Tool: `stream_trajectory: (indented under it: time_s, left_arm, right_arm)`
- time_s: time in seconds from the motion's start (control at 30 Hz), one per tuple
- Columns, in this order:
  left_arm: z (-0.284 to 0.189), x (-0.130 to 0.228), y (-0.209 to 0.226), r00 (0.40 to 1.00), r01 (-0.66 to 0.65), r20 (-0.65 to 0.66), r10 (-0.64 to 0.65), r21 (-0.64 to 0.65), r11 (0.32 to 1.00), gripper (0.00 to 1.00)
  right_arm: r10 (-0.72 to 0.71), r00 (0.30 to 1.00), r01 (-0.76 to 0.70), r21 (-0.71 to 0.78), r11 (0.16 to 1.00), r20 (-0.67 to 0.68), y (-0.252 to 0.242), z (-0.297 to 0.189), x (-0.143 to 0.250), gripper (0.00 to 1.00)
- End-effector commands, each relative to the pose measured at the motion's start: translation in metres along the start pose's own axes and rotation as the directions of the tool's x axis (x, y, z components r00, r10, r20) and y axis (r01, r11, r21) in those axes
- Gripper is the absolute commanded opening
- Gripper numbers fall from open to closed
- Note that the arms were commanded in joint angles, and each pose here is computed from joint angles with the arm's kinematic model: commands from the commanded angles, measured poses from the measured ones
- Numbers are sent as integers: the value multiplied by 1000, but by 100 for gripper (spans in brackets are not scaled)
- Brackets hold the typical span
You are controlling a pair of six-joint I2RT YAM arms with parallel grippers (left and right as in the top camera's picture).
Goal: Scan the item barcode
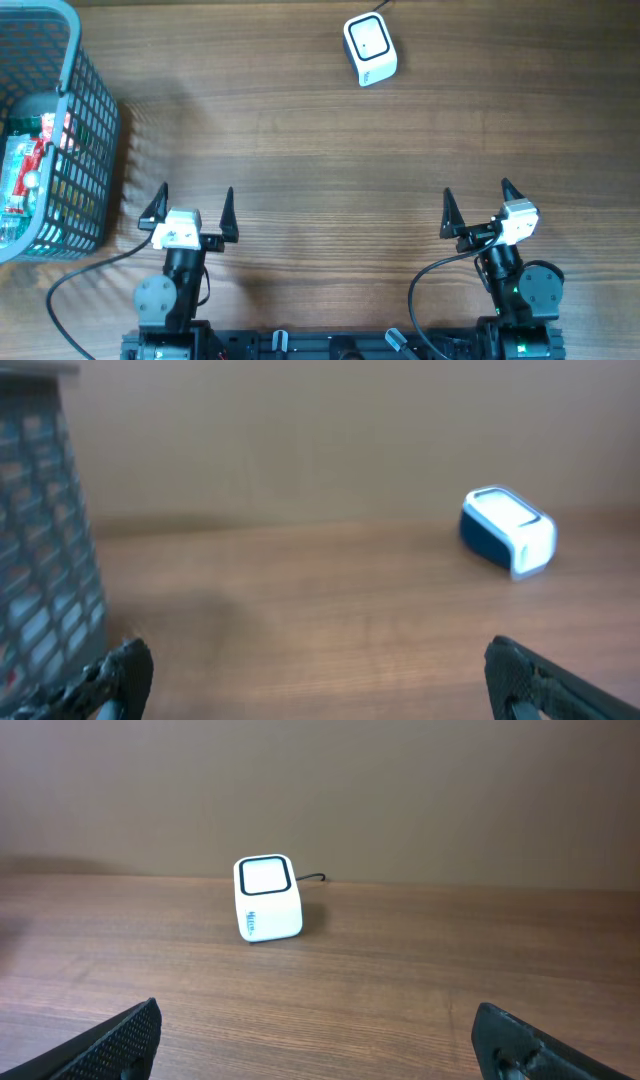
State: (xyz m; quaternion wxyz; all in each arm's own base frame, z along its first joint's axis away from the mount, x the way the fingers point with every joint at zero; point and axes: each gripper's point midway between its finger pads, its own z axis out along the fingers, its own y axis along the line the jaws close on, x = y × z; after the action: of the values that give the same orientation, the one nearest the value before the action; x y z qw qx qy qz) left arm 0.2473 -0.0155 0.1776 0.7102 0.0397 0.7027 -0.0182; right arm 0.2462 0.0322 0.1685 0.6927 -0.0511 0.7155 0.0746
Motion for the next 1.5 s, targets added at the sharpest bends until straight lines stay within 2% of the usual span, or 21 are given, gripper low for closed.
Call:
stream_trajectory:
  time_s: [0.0,0.13,0.27,0.3,0.33,0.4,0.5,0.53,0.6,0.7,0.8,0.87,0.93,1.0,1.1,1.17,1.4,1.47]
  left_arm:
    - [-9,-60,-17,983,11,183,-30,107,994,100]
    - [-26,-124,-16,966,14,256,-42,110,994,100]
    - [-29,-187,-23,989,19,144,-43,162,987,100]
    - [-19,-210,-22,998,39,38,-46,162,986,100]
    - [-13,-218,-22,999,41,-20,-38,165,985,100]
    - [3,-224,-22,988,36,-153,-9,174,984,100]
    - [40,-219,-20,921,76,-390,-3,172,982,100]
    - [51,-218,-19,903,87,-430,-6,170,982,100]
    - [82,-219,-17,883,97,-469,-8,167,981,100]
    - [115,-196,-15,848,111,-530,-8,163,980,100]
    - [138,-195,-10,866,92,-501,-4,151,984,100]
    - [144,-206,12,889,49,-458,-18,56,997,100]
    - [142,-219,63,911,35,-396,-112,-196,980,100]
    - [131,-225,106,920,1,-367,-135,-343,939,100]
    - [108,-217,159,906,-8,-374,-197,-481,877,100]
    - [80,-204,202,882,28,-359,-305,-607,795,100]
    - [22,-169,270,797,144,-282,-534,-769,622,100]
    - [14,-150,280,750,165,-270,-604,-808,565,100]
  right_arm:
    - [-3,1000,3,7,1000,1,-2,0,0,100]
    - [-3,1000,3,7,1000,1,-2,0,0,100]
    - [-3,1000,3,7,1000,1,-2,0,0,100]
    - [-3,1000,3,7,1000,1,-2,0,0,100]
    - [-3,1000,3,7,1000,1,-2,0,0,100]
    - [-3,1000,3,7,1000,1,-2,0,0,100]
    - [-3,1000,3,7,1000,1,-2,0,0,100]
    - [-3,1000,3,7,1000,1,-2,0,0,100]
    - [-3,1000,3,7,1000,1,-2,0,0,100]
    - [-3,1000,3,7,1000,1,-2,0,0,100]
    - [-3,1000,3,7,1000,1,-2,0,0,100]
    - [-3,1000,3,7,1000,1,-2,0,0,100]
    - [-3,1000,3,7,1000,1,-2,0,0,100]
    - [-3,1000,3,7,1000,1,-2,0,0,99]
    - [-3,1000,3,7,1000,1,-2,0,0,100]
    - [-3,1000,3,7,1000,1,-2,0,0,100]
    - [-3,1000,3,7,1000,1,-2,0,0,100]
    - [-3,1000,3,7,1000,1,-2,0,0,100]
